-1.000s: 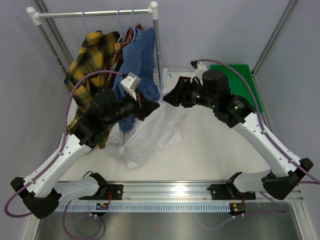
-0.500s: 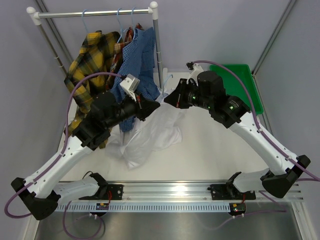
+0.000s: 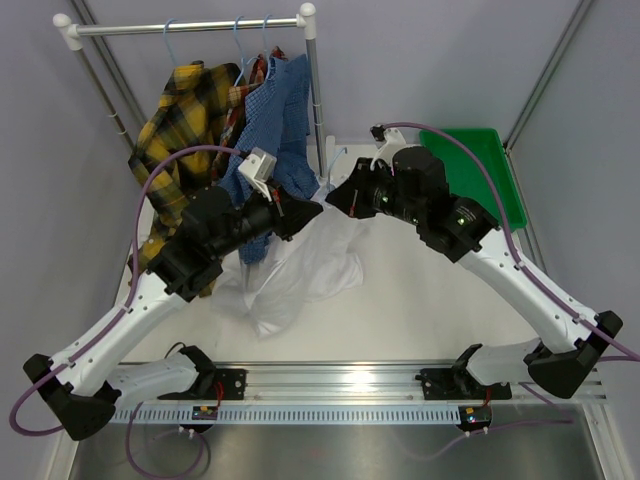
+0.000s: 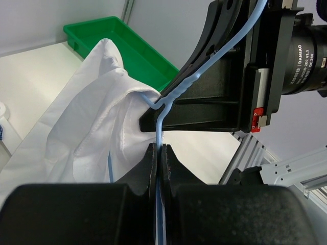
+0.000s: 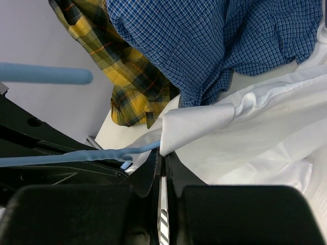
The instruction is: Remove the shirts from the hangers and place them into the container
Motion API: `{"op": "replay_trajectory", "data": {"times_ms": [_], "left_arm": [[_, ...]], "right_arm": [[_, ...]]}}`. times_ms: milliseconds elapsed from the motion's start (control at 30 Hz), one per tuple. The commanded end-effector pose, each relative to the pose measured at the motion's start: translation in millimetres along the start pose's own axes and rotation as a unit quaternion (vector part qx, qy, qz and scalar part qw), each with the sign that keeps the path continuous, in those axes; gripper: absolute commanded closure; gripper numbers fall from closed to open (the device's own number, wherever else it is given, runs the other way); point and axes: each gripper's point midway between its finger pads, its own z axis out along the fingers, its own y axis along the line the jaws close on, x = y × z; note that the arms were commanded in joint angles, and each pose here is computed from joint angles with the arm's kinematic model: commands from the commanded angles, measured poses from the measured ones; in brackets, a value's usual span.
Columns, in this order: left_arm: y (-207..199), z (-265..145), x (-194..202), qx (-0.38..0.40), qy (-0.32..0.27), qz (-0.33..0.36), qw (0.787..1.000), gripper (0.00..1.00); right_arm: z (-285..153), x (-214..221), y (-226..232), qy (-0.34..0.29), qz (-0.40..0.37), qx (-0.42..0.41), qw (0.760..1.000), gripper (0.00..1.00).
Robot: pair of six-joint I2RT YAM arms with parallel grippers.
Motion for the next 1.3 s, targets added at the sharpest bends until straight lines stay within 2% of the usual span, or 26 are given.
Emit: {"op": "replay_trajectory", "data": {"times_ms": [0, 167, 367, 433, 567, 633, 867, 1000, 1167, 1233, 1267], "left_arm": [[-32, 1, -30, 0.065, -0.054, 0.01, 0.996, 1.0], [-35, 3, -30, 0.075, -0.049, 0.013, 0.996, 1.0], [-37, 3, -38, 0.076, -0.056, 0.016, 0.995, 1.0], [-36, 3, -41, 0.069, -0.062, 0.018, 0.996, 0.92], [-37, 4, -46, 0.068, -0.067, 0.023, 0.995, 0.88], [-38, 4, -46, 0.072, -0.065, 0.024, 0.995, 0.8], [-38, 1, -56, 0.062, -0.078, 0.034, 0.994, 0.67], [-32, 0, -66, 0.04, -0.096, 0.035, 0.994, 0.68], [-30, -2, -82, 0.025, -0.118, 0.037, 0.992, 0.74], [-31, -4, -89, 0.019, -0.127, 0.036, 0.991, 0.85], [-30, -5, -91, 0.013, -0.133, 0.034, 0.99, 1.0]], "right_arm": [[-10, -25, 30, -0.066, -0.014, -0.054, 0.996, 1.0], [-18, -37, 51, -0.096, -0.022, -0.112, 0.989, 1.0], [-22, -35, 70, -0.098, -0.037, -0.171, 0.98, 1.0], [-24, -35, 75, -0.099, -0.039, -0.184, 0.977, 1.0], [-30, -33, 83, -0.102, -0.043, -0.213, 0.971, 1.0], [-32, -32, 85, -0.102, -0.043, -0.22, 0.969, 1.0], [-33, -33, 92, -0.106, -0.05, -0.24, 0.964, 1.0], [-31, -30, 92, -0.099, -0.049, -0.243, 0.964, 1.0], [-29, -20, 94, -0.084, -0.058, -0.244, 0.964, 1.0], [-26, -15, 93, -0.08, -0.061, -0.242, 0.965, 1.0], [-27, -14, 92, -0.079, -0.06, -0.242, 0.965, 1.0]]}}
